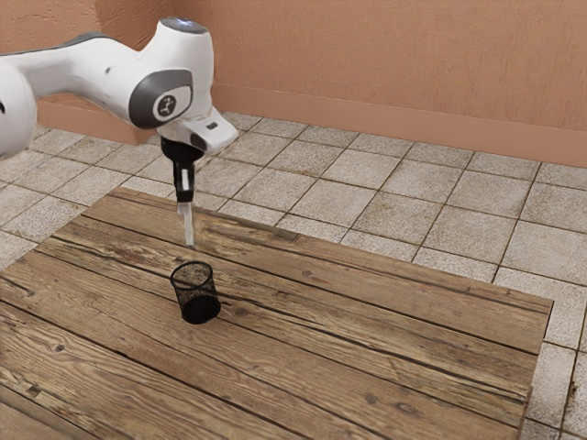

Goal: Take the marker out of the pen holder and place it to the left of the pen holder.

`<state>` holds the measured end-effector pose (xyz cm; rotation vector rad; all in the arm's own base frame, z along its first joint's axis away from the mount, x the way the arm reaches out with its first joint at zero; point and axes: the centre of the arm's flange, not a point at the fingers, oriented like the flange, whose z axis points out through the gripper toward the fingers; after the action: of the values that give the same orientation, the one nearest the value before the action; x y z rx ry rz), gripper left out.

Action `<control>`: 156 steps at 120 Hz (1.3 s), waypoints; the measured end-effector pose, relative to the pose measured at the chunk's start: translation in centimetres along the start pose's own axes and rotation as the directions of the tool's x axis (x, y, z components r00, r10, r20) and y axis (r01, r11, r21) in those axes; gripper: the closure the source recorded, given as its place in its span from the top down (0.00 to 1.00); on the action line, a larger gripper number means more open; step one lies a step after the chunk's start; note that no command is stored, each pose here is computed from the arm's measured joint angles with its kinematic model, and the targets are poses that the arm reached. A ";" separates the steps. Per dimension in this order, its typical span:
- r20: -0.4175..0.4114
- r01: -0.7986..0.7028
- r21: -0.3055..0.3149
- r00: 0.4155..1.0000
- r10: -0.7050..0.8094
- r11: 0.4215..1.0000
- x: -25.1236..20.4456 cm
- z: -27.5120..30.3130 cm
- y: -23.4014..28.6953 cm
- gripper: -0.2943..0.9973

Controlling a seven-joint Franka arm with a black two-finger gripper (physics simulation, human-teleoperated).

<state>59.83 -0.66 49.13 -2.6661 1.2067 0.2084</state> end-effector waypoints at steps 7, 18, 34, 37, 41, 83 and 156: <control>0.009 0.018 0.003 1.000 -0.018 1.000 -1.2 -0.9 -0.1 0.18; 0.048 0.057 -0.020 0.997 -0.056 0.998 -3.0 -0.8 -0.6 0.17; 0.152 0.136 -0.099 0.981 -0.120 0.986 -5.8 2.1 -1.9 0.17; 0.179 0.153 -0.117 0.975 -0.131 0.981 -6.3 3.0 -2.2 0.17; 0.217 0.179 -0.143 0.965 -0.145 0.973 -7.1 4.5 -2.6 0.17; 0.536 0.355 -0.340 0.834 -0.131 0.871 -10.7 19.5 -3.5 0.17; 0.586 0.424 -0.372 0.797 -0.145 0.826 -12.5 21.1 -2.3 0.63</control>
<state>52.51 15.05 31.68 -2.8289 0.5896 1.2701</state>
